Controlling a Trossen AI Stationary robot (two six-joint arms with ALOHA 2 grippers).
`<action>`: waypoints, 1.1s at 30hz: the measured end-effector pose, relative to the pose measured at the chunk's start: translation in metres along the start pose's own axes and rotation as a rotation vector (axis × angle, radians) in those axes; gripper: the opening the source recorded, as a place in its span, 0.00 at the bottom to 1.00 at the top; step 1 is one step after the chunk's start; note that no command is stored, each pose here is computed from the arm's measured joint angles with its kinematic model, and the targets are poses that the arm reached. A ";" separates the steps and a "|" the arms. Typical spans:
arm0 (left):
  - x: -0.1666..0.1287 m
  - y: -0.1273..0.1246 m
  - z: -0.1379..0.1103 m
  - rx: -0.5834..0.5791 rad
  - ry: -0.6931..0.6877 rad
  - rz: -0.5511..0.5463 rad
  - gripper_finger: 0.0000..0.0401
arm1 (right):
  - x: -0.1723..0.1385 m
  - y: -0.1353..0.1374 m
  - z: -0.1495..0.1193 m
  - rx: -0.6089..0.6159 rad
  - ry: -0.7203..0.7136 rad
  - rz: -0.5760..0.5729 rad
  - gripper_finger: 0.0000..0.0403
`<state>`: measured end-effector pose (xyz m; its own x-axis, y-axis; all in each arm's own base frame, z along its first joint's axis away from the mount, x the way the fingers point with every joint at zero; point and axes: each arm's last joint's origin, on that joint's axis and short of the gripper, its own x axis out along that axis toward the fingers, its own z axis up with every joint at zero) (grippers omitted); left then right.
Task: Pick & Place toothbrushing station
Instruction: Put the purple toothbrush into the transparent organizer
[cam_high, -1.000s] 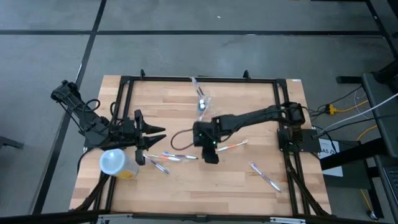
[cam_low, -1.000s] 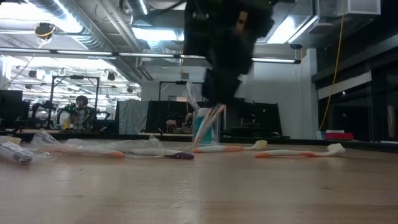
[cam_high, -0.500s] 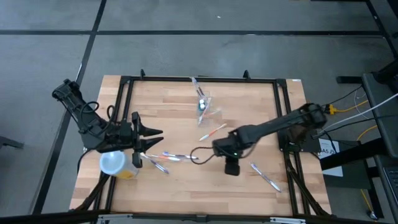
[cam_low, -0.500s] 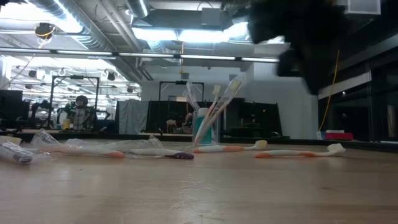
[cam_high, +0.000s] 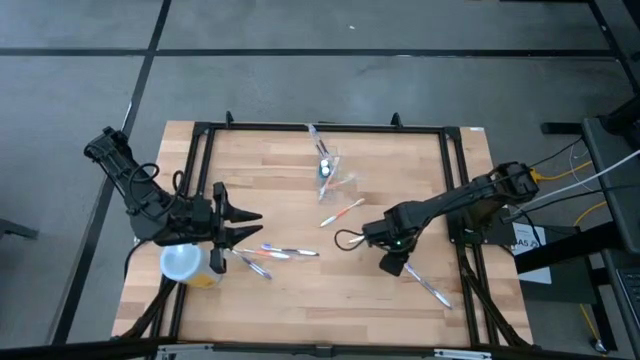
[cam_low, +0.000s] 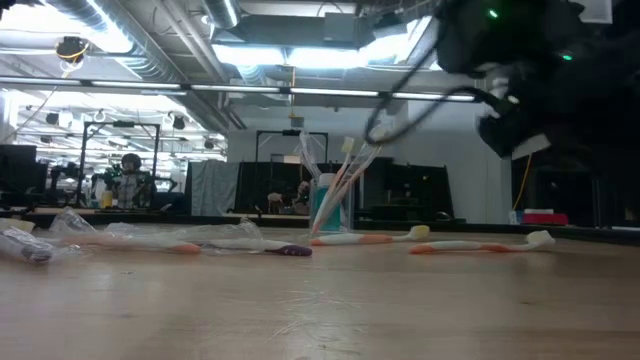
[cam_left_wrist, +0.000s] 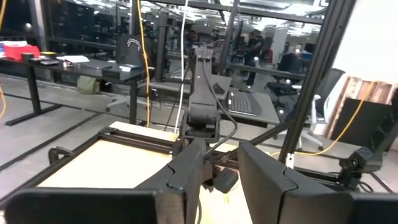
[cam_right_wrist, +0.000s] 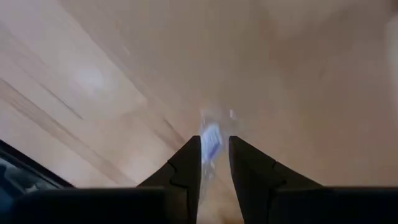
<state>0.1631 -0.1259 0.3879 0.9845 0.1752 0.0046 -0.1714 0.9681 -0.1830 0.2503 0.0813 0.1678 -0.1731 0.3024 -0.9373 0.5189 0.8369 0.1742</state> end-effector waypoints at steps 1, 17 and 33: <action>0.000 0.000 0.000 0.000 0.000 -0.001 0.25 | 0.004 -0.002 -0.002 0.007 0.020 -0.001 0.21; 0.000 0.000 0.001 -0.016 -0.004 -0.001 0.24 | 0.027 0.003 -0.006 -0.003 0.004 0.016 0.27; 0.000 0.000 0.001 -0.018 -0.004 -0.004 0.23 | 0.017 0.005 -0.015 0.045 -0.088 -0.007 0.27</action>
<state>0.1633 -0.1259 0.3885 0.9850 0.1724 0.0088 -0.1671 0.9652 -0.2011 0.2370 0.0972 0.1570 -0.1042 0.2535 -0.9617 0.5551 0.8171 0.1553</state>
